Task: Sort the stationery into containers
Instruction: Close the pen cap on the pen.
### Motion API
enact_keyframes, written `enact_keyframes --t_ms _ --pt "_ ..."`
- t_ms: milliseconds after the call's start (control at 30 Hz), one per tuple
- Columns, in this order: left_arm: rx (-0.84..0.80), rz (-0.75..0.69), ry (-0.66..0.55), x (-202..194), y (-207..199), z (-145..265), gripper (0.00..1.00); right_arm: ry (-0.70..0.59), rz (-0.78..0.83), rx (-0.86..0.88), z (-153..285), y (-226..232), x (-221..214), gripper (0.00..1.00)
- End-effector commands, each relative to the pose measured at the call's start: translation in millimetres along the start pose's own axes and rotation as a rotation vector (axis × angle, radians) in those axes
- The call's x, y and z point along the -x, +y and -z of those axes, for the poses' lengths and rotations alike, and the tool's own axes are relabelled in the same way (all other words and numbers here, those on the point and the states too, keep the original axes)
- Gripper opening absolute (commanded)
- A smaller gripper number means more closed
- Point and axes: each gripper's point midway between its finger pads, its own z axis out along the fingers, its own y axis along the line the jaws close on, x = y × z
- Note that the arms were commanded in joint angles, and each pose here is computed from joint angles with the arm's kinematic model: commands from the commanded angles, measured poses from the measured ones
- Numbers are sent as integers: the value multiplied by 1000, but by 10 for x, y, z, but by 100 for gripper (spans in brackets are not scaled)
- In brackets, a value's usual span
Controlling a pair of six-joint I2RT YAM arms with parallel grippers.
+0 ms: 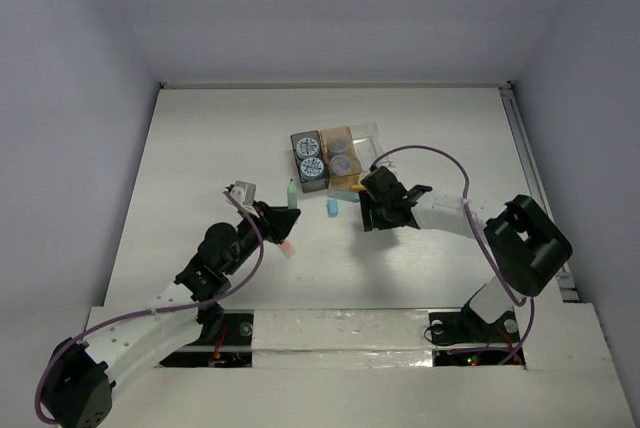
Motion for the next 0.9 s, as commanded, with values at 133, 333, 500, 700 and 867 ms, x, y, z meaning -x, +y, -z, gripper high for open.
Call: enact_keyframes --t_ms 133,333,500,700,867 --pt "-40 -14 -42 93 -83 -12 0 -61 72 104 -58 269 268 67" --pt "-33 -11 -34 68 -65 -27 0 -43 118 223 4 439 201 63" --pt "-33 -9 -32 60 -64 -38 0 -52 224 326 146 616 138 58" --pt "-29 -6 -31 53 -54 -37 0 -5 258 404 380 714 21 56" --pt "-28 -5 -32 53 -52 -41 0 -24 256 449 647 748 -1 82"
